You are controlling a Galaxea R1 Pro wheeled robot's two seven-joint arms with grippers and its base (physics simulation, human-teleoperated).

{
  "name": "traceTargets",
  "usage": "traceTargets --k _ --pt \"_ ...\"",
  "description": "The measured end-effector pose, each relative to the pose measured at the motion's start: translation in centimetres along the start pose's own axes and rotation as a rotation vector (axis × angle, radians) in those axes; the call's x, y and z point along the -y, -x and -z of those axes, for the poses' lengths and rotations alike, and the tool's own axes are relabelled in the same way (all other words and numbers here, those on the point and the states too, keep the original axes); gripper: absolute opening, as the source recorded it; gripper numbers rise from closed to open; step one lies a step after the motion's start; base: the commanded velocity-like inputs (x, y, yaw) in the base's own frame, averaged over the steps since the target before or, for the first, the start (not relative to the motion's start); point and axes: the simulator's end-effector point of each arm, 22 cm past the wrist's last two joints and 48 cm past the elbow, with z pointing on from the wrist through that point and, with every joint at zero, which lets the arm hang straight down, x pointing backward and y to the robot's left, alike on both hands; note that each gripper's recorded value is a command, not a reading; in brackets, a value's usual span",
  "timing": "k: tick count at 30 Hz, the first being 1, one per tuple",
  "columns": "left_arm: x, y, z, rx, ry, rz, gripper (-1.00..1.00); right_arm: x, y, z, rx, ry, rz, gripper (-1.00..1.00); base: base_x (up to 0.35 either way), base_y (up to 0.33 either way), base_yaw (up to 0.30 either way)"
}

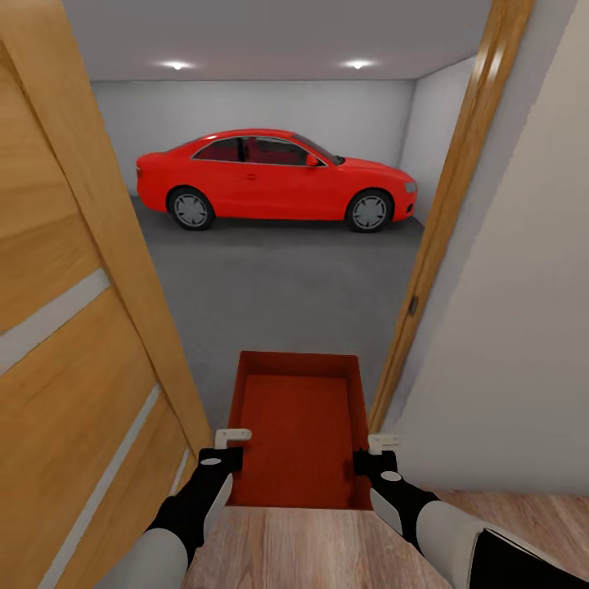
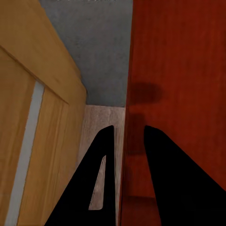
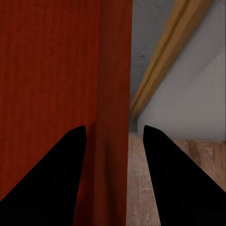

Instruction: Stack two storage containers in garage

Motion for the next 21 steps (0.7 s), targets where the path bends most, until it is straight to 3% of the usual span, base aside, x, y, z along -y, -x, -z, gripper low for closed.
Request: traceTargets --k 21 --pt "0.01 -0.01 -0.02 0.0 0.0 0.001 -1.0 0.01 0.0 -0.02 0.0 0.0 0.0 -1.0 0.008 0.018 0.0"
